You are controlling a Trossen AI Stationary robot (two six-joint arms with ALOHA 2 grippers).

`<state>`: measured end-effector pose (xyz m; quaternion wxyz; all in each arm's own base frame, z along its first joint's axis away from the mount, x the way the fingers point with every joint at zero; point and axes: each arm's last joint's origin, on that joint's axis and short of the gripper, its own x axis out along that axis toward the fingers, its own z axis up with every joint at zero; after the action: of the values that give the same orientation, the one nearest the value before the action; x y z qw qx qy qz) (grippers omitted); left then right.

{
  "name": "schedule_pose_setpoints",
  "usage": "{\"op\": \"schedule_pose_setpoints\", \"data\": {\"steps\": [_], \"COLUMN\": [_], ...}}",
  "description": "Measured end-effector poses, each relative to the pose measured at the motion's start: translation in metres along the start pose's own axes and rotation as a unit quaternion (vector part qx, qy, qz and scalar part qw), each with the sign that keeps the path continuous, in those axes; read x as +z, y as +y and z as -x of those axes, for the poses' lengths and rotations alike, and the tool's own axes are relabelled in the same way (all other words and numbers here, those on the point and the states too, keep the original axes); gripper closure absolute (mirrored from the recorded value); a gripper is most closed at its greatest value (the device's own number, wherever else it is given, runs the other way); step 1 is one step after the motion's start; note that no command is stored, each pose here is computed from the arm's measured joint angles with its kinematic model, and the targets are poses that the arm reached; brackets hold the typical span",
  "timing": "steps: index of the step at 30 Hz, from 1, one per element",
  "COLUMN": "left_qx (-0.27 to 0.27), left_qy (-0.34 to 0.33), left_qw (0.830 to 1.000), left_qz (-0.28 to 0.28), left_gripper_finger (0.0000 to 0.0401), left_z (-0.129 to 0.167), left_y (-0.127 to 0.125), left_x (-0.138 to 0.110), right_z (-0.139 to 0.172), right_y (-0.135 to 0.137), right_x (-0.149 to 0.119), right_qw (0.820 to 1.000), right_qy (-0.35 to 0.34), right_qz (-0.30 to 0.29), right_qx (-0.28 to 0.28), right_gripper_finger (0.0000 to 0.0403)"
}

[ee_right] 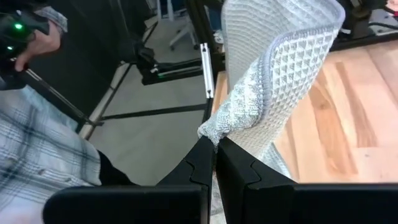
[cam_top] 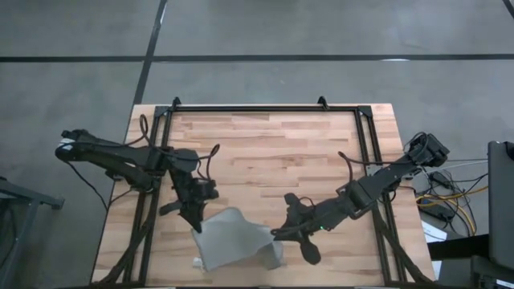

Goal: Fold microfiber towels
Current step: Prepare the microfiber cloth on the table

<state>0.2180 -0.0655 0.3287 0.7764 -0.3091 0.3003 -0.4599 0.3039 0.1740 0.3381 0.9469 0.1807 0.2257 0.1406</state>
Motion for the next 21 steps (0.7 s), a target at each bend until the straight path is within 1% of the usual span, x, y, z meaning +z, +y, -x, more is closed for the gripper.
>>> {"op": "schedule_pose_setpoints", "data": {"steps": [6, 8, 11, 15, 19, 21], "left_qx": [0.018, 0.026, 0.045, 0.088, 0.150, 0.177], "left_qy": [-0.010, -0.008, 0.001, 0.013, 0.017, 0.018], "left_qw": [1.000, 0.999, 0.998, 0.994, 0.986, 0.982], "left_qz": [0.010, 0.019, 0.043, 0.068, 0.071, 0.070], "left_gripper_finger": [0.0400, 0.0400, 0.0400, 0.0400, 0.0400, 0.0399], "left_z": [0.003, 0.004, 0.005, 0.007, 0.009, 0.010], "left_y": [0.003, 0.005, 0.009, 0.015, 0.021, 0.024], "left_x": [0.001, 0.000, -0.004, -0.011, -0.017, -0.020], "right_z": [0.000, 0.000, 0.000, 0.000, 0.000, 0.000], "right_y": [-0.004, -0.005, -0.005, -0.007, -0.011, -0.013], "right_x": [0.001, 0.001, 0.002, 0.001, -0.002, -0.001], "right_qw": [1.000, 1.000, 0.999, 0.999, 0.997, 0.997], "right_qy": [-0.007, -0.011, -0.012, -0.010, -0.004, -0.004], "right_qz": [0.004, 0.008, 0.008, 0.008, 0.010, 0.010], "right_qx": [-0.014, -0.026, -0.029, -0.040, -0.074, -0.081], "right_gripper_finger": [0.0394, 0.0394, 0.0394, 0.0394, 0.0394, 0.0394]}}
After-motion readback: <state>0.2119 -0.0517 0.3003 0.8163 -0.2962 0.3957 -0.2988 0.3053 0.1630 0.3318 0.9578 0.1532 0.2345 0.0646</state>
